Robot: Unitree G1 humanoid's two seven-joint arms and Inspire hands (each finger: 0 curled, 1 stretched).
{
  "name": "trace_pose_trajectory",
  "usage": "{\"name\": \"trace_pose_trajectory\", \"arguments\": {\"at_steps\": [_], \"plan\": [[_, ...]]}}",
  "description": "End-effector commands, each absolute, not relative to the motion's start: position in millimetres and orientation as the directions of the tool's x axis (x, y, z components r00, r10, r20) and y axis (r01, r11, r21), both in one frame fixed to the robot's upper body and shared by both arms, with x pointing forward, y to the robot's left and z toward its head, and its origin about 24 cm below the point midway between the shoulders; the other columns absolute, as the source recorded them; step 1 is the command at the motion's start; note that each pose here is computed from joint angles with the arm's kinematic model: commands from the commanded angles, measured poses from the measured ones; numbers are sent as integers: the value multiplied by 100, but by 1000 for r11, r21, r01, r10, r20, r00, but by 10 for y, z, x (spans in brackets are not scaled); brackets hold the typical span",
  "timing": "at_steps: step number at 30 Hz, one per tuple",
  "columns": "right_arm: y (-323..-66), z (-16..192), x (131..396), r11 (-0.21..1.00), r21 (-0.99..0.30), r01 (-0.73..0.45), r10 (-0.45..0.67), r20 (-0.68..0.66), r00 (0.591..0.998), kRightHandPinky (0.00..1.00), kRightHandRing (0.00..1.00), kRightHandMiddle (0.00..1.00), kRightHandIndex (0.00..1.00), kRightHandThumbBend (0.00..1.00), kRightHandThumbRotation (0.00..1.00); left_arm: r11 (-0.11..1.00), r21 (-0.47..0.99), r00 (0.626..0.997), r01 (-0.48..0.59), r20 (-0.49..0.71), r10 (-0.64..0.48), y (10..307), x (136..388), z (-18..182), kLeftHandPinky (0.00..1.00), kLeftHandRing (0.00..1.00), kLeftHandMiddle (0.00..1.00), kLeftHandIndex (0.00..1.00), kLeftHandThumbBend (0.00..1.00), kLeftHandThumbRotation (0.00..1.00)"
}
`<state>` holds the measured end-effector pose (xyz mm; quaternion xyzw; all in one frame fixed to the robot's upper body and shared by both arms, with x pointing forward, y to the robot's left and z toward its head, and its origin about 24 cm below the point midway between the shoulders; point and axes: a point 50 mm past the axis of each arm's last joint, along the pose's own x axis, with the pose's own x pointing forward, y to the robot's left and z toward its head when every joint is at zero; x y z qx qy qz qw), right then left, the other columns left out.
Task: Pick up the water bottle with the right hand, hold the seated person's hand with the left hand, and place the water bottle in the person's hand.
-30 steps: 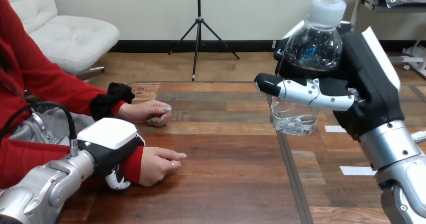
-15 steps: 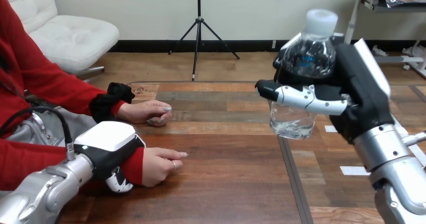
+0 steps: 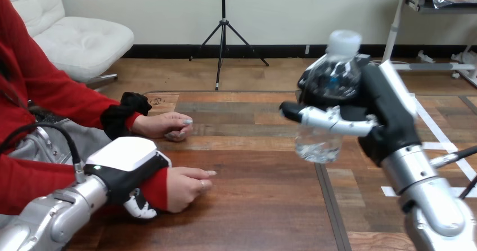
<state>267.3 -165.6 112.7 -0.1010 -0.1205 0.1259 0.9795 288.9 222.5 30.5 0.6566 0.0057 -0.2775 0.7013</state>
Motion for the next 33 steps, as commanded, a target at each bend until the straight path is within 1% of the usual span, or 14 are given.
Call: {"name": "trace_pose_trajectory", "arguments": {"at_steps": [1, 11, 19, 28, 31, 33], "plan": [[-1519, 1324, 2820, 942, -247, -226, 300, 322, 898, 26, 31, 37, 38, 86, 0, 69, 950, 843, 304, -234, -484, 1902, 2954, 562, 45, 49, 54, 57, 96, 0], [-1441, 1148, 2891, 937, -269, -221, 298, 292, 909, 25, 30, 36, 38, 88, 0, 109, 956, 849, 272, -185, -495, 1873, 2905, 652, 46, 50, 54, 57, 97, 0], [-1388, 1026, 2931, 934, -274, -229, 302, 260, 917, 26, 31, 37, 38, 89, 0, 127, 956, 855, 265, -172, -488, 1857, 2882, 726, 45, 49, 54, 57, 96, 0], [-1316, 880, 2978, 933, -264, -244, 304, 219, 927, 25, 30, 36, 39, 89, 0, 186, 952, 864, 244, -127, -486, 1837, 2876, 815, 45, 49, 53, 56, 97, 0], [-1291, 841, 2990, 933, -262, -248, 309, 225, 924, 25, 30, 36, 39, 89, 0, 206, 949, 866, 237, -110, -488, 1835, 2875, 825, 45, 48, 53, 55, 97, 0], [-1268, 815, 2997, 932, -262, -251, 311, 222, 924, 25, 30, 36, 39, 89, 0, 201, 954, 866, 224, -100, -490, 1827, 2874, 839, 45, 48, 52, 55, 97, 0]]}}
